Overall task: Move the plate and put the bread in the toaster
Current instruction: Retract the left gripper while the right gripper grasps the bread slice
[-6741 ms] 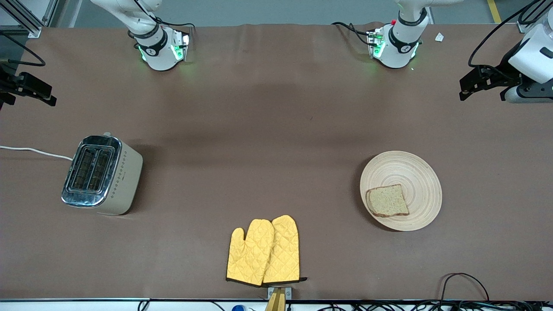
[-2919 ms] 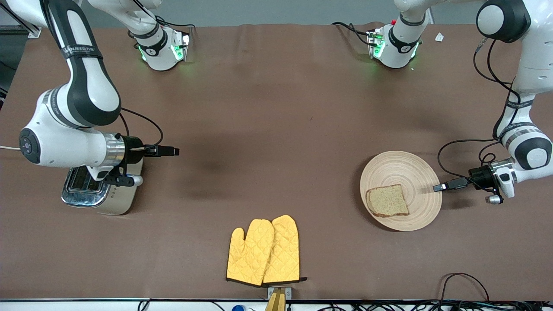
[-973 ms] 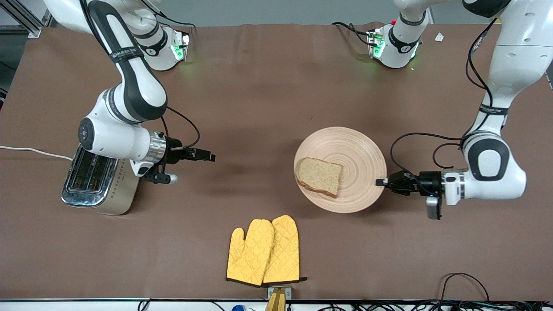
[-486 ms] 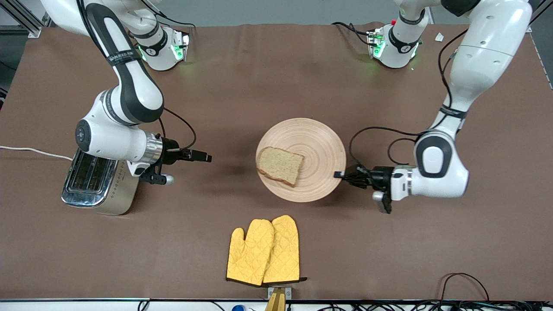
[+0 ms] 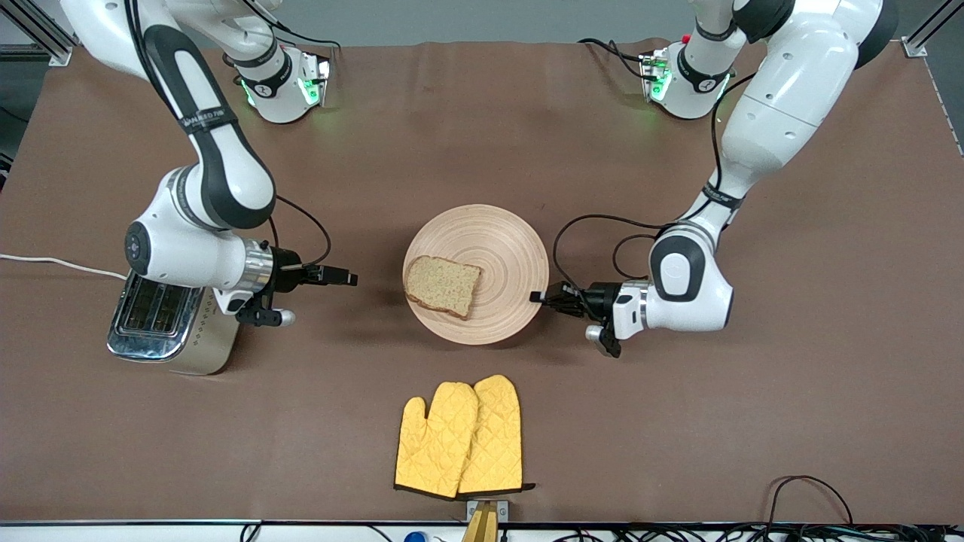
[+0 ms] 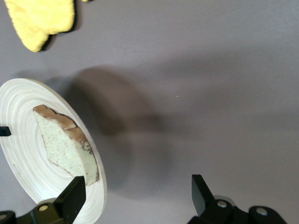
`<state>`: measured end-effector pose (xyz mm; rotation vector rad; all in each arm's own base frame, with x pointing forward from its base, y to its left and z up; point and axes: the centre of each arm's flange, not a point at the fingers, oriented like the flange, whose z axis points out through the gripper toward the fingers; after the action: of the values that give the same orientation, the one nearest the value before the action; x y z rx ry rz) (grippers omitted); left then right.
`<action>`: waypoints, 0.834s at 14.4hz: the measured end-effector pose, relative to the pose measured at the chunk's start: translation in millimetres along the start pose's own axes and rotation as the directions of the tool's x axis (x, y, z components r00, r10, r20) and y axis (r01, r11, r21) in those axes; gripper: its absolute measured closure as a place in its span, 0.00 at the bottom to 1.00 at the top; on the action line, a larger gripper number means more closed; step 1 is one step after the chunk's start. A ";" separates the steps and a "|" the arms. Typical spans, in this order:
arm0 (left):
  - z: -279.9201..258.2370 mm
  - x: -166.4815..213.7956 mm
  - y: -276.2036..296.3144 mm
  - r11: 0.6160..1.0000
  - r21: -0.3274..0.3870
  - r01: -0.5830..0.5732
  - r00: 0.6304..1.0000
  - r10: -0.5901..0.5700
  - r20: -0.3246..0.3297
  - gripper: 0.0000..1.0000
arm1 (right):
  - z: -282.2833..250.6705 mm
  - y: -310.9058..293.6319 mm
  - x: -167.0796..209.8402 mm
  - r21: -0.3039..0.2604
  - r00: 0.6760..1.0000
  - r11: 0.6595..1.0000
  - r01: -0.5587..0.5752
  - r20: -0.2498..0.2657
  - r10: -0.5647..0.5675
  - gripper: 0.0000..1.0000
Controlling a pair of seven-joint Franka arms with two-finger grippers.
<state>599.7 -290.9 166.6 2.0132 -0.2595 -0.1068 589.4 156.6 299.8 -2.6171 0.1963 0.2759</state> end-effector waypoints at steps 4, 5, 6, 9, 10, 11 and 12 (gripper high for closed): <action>25.9 -17.7 -34.4 0.997 -0.056 -0.052 0.998 0.049 -0.048 0.90 | 18.7 6.7 6.0 -0.008 1.000 1.000 -0.003 -0.003 0.003 0.00; 32.1 -21.3 -43.9 0.997 -0.052 -0.055 0.997 0.052 -0.059 0.90 | 21.5 7.2 6.8 -0.010 1.000 1.000 -0.004 -0.005 0.004 0.00; 38.8 -24.5 -51.4 0.998 -0.045 -0.050 0.996 0.047 -0.069 0.90 | 23.0 7.3 7.3 -0.011 1.000 1.000 -0.003 -0.008 0.003 0.00; 55.2 -28.0 -51.4 0.998 -0.044 -0.033 0.995 0.029 -0.090 0.90 | 23.9 6.7 7.2 -0.013 1.000 1.000 0.000 -0.009 0.000 0.00; 58.4 -27.5 -49.1 0.999 -0.039 -0.033 0.995 0.030 -0.096 0.90 | 24.9 5.1 6.7 -0.017 1.000 1.000 0.005 -0.011 -0.005 0.00; 60.2 -27.2 -48.1 0.999 -0.036 -0.033 0.995 0.030 -0.098 0.90 | 27.0 2.2 5.8 -0.025 1.000 1.000 0.015 -0.014 -0.016 0.00; 60.5 -27.2 -48.5 0.999 -0.034 -0.031 0.995 0.028 -0.099 0.90 | 30.2 -1.8 3.9 -0.035 0.999 0.999 0.028 -0.014 -0.029 0.00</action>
<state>568.4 -317.2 95.4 1.9720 -0.2231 0.0068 588.7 172.6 273.8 -2.6547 0.1601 0.2527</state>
